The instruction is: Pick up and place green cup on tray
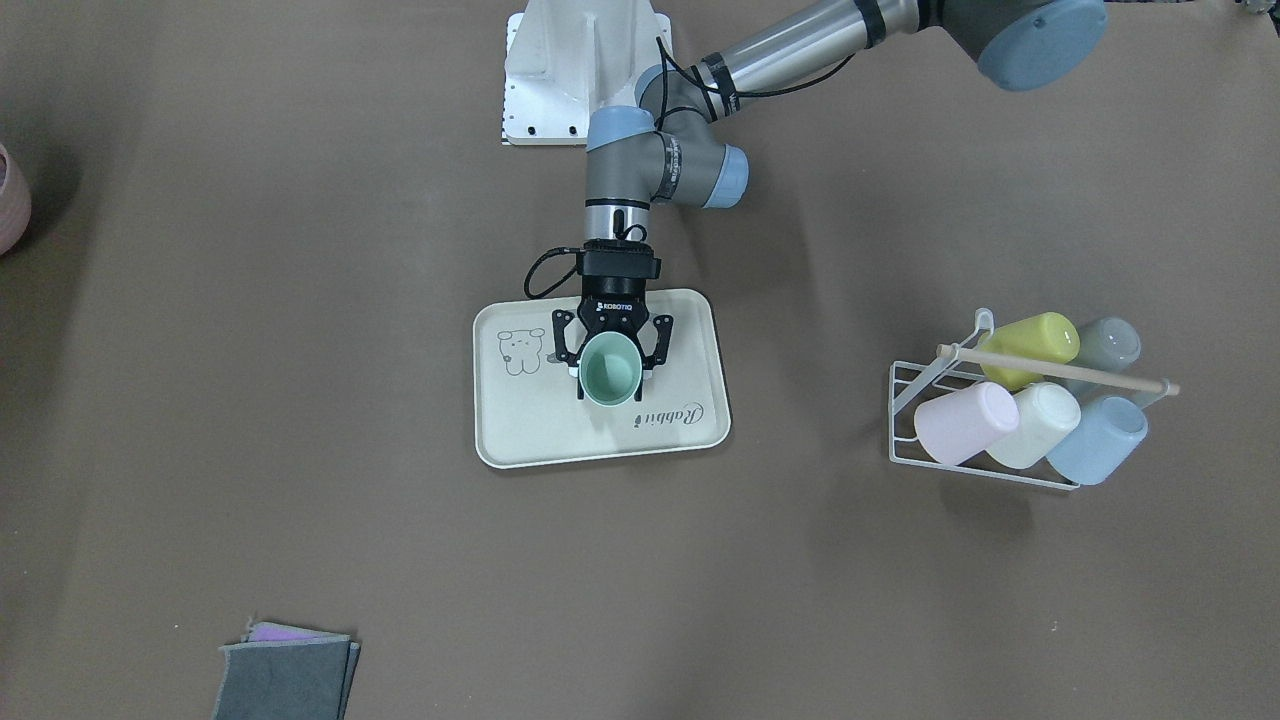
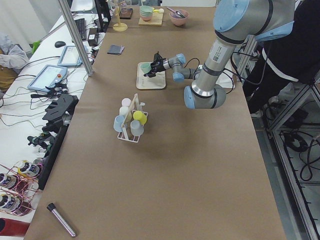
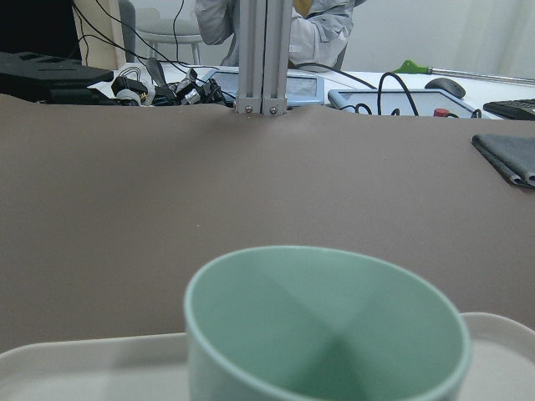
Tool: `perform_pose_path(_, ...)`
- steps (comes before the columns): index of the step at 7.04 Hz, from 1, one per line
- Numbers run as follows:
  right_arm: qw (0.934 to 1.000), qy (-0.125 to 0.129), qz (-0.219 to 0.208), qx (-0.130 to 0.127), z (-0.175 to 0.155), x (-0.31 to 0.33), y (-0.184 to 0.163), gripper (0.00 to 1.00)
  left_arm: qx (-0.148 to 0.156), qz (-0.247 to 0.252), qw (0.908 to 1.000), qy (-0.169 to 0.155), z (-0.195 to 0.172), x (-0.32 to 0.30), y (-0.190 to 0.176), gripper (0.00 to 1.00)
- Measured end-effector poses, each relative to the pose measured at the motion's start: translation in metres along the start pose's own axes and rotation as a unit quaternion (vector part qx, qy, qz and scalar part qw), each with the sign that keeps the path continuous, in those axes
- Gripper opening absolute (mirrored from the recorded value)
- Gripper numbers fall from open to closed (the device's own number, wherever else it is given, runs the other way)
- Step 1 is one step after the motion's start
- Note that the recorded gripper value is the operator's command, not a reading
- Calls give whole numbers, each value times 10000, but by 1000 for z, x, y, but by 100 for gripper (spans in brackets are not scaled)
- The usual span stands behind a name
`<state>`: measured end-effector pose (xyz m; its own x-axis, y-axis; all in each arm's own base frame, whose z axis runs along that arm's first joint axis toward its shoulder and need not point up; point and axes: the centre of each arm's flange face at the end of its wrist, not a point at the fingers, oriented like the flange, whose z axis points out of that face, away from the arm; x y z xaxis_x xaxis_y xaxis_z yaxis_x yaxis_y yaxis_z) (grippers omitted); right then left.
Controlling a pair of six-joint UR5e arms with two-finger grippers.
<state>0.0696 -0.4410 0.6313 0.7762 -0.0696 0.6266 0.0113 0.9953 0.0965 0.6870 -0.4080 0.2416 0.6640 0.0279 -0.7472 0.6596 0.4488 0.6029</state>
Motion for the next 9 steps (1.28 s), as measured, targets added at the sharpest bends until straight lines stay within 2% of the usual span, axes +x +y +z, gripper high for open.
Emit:
perform_pose_path(3, 10000, 27, -12, 14, -1, -1, 0, 100, 141, 229, 9995, -170, -2, 1, 21, 32)
perform_pose_path(6, 10000, 56, -21, 25, -2, -1, -1, 100, 139, 253, 9994, -168, -6, 3, 26, 51)
perform_pose_path(8, 10000, 63, -21, 25, -2, -1, -1, 100, 119, 237, 9996, -137, -9, 7, 26, 51)
perform_pose_path(9, 10000, 58, -19, 23, -2, 0, -1, 100, 108, 221, 9996, -118, -10, 9, 25, 56)
